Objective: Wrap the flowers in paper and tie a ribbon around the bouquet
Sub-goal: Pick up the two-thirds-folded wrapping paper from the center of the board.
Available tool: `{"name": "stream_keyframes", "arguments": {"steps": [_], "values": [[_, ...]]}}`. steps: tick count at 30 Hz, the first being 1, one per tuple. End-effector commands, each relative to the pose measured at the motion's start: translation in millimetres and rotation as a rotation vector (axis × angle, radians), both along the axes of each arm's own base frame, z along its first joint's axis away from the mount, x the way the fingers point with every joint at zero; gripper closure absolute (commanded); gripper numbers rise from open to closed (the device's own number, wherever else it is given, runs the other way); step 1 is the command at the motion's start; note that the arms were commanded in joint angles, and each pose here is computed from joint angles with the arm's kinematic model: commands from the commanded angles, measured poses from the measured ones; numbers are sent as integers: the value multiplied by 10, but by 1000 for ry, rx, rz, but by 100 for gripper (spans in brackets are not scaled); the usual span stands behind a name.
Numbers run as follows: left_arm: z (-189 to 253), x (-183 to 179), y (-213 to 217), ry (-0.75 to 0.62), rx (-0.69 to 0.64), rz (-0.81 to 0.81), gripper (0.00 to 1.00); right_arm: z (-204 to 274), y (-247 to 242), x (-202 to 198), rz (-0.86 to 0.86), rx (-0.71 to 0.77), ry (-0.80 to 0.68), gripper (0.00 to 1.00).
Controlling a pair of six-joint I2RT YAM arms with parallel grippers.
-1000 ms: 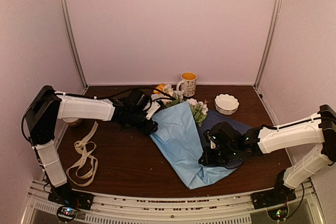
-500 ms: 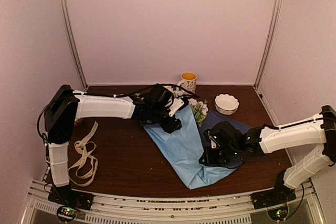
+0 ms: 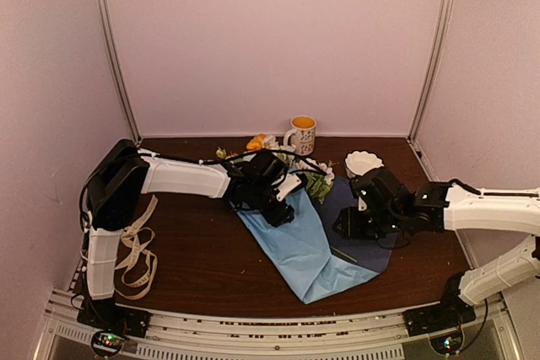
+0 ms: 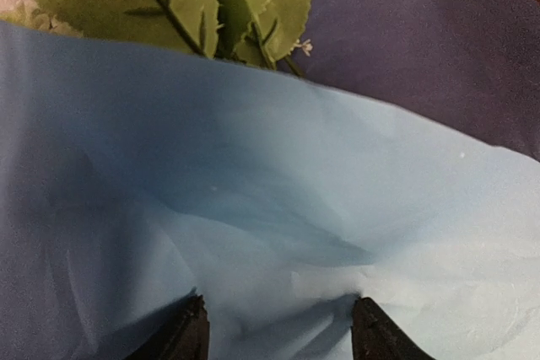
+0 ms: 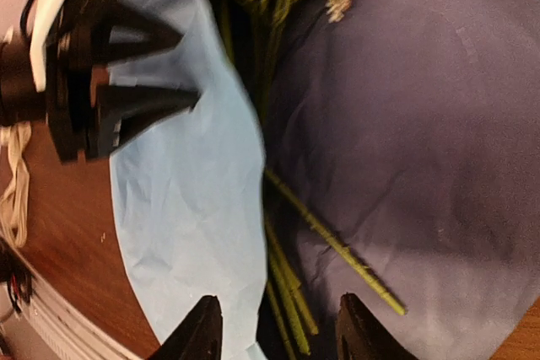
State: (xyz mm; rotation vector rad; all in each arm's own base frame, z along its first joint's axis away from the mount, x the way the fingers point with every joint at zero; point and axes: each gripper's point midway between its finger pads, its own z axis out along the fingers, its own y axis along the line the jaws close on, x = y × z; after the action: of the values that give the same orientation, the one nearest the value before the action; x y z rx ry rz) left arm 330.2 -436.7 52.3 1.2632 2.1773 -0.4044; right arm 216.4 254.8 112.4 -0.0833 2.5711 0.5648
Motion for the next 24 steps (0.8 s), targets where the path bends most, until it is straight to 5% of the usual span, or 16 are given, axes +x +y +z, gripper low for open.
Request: {"name": "stream_keyframes", "arguments": {"steps": [1, 5, 13, 24], "values": [[9, 18, -56, -15, -2, -26, 39, 153, -753, 336, -225, -204, -113, 50], [1, 11, -47, -15, 4, -31, 39, 38, -1219, 425, -382, -272, -61, 54], [15, 16, -51, -21, 7, -37, 39, -418, -1521, 290, -529, -170, 107, 57], [23, 24, -56, -29, 10, -41, 39, -1014, -1467, -237, -468, -99, 341, 52]]}}
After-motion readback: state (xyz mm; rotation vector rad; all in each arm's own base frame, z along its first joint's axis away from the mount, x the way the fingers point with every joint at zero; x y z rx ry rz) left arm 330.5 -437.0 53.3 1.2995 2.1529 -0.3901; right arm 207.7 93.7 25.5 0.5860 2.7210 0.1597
